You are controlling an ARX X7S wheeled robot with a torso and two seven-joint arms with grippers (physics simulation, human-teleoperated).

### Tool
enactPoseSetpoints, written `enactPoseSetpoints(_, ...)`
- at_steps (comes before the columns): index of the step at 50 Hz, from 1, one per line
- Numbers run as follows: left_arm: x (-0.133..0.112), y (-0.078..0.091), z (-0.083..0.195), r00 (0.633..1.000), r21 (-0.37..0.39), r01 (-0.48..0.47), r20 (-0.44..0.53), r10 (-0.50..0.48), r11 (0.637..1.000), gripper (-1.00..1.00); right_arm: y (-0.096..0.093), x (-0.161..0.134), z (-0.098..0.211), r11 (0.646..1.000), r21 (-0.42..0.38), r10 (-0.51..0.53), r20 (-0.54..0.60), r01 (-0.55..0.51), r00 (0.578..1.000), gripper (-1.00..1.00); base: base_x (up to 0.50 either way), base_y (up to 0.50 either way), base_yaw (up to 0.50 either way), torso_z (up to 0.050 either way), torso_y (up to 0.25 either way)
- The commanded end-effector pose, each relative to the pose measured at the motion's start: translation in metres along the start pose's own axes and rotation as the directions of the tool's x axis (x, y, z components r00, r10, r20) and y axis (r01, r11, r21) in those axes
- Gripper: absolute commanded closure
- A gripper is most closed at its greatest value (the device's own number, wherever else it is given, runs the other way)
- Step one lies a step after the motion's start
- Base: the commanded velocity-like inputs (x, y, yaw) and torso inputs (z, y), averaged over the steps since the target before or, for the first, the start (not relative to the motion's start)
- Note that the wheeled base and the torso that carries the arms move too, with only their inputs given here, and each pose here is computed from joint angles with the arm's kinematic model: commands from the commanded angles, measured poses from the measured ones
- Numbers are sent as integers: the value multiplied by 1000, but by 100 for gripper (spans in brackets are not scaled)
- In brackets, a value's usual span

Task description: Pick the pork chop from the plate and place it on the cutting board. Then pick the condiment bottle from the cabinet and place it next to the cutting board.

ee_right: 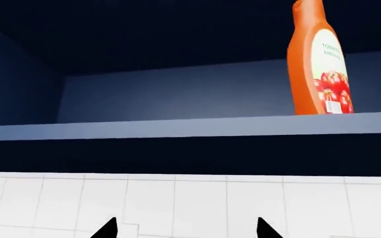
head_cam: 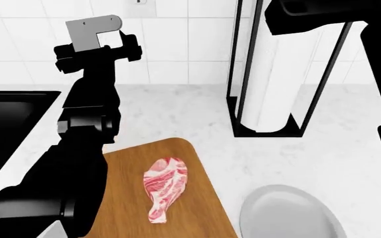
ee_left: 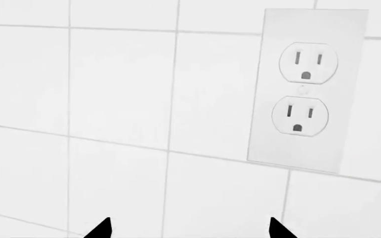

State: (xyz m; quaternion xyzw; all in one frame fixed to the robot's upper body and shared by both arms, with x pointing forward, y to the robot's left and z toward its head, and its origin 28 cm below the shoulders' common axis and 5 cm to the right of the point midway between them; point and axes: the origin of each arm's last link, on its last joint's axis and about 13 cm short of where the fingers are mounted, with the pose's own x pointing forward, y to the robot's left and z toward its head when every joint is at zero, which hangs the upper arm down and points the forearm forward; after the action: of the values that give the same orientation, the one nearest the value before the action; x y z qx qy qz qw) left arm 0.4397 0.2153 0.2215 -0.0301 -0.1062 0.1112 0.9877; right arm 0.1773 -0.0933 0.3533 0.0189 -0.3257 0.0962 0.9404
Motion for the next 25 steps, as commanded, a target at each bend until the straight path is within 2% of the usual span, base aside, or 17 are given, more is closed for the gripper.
enactPoseSetpoints(1, 0, 0, 0, 1000, -4, 3, -4, -3, 1000, -100, 1, -3, 4, 1000, 17, 19, 23, -20, 1000, -100, 0, 0, 0, 0, 0)
enactPoseSetpoints(8, 0, 0, -1, 1000, -6, 2, -6, -2, 1000, -100, 3, -5, 10, 1000, -6, -19, 8, 19, 1000, -100, 0, 0, 0, 0, 0)
enactPoseSetpoints(15, 0, 0, -1, 1000, -1, 1, -8, -1, 1000, -100, 9, -15, 27, 980, -115, -166, -3, 164, 986, -100, 0, 0, 0, 0, 0)
enactPoseSetpoints(18, 0, 0, -1, 1000, -2, -3, -9, 3, 1000, -100, 12, -23, 34, 968, -156, -197, 0, 195, 980, -100, 0, 0, 0, 0, 0)
enactPoseSetpoints(25, 0, 0, -1, 1000, 8, -2, -9, 2, 1000, -100, 15, -32, 43, 961, -210, -184, -6, 179, 983, -100, 0, 0, 0, 0, 0)
